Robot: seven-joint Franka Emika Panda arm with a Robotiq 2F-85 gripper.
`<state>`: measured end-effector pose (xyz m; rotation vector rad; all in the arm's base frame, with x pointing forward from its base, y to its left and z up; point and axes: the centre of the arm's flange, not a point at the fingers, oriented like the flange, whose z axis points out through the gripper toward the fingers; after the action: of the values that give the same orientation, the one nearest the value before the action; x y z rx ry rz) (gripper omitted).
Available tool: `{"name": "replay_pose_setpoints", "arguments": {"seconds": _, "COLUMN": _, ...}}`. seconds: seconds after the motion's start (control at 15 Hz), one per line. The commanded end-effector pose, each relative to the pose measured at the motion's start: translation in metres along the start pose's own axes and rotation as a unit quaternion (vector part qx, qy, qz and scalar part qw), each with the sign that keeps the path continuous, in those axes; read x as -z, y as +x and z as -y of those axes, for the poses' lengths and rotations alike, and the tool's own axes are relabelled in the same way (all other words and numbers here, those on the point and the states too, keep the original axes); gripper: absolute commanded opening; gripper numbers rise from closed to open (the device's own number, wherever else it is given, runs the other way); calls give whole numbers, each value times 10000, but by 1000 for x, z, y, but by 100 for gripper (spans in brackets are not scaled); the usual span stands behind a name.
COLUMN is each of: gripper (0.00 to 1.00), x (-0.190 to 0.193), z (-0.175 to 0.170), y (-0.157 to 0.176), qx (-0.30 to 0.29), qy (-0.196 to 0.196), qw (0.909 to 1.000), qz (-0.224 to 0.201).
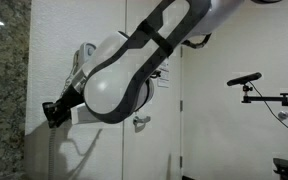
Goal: Hang up the telephone cord on the handset
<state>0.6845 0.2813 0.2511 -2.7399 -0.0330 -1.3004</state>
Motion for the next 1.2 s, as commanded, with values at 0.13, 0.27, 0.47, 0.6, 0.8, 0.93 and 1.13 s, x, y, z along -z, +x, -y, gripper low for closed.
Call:
{"name": "replay_pose_setpoints", "arguments": {"seconds": 0.13, "gripper": 3, "x": 2, "z": 16, "y": 0, "qx": 304, "qy": -51, "qw": 9995, "qz": 41}}
{"name": "replay_pose_setpoints", "arguments": {"seconds": 0.27, "gripper": 3, "x": 7, "z": 24, "y": -6, "qx": 466, "qy": -110, "qw": 9988, "qz": 44}}
{"name": "replay_pose_setpoints", "arguments": {"seconds": 0.47, "gripper": 3, "x": 29, "z": 34, "y": -13, "qx": 749, "qy": -269, "qw": 9968, "qz": -89}}
{"name": "replay_pose_setpoints", "arguments": {"seconds": 0.6, "gripper": 3, "x": 46, "z": 33, "y": -14, "qx": 907, "qy": -419, "qw": 9948, "qz": -214}}
{"name": "replay_pose_setpoints", "arguments": {"seconds": 0.8, "gripper": 3, "x": 69, "z": 22, "y": -8, "qx": 1050, "qy": -734, "qw": 9910, "qz": -389}}
{"name": "replay_pose_setpoints", "arguments": {"seconds": 0.93, "gripper": 3, "x": 83, "z": 12, "y": -3, "qx": 1111, "qy": -935, "qw": 9883, "qz": -468}}
{"name": "replay_pose_setpoints", "arguments": {"seconds": 1.13, "gripper": 3, "x": 102, "z": -1, "y": 2, "qx": 1137, "qy": -1195, "qw": 9846, "qz": -574}}
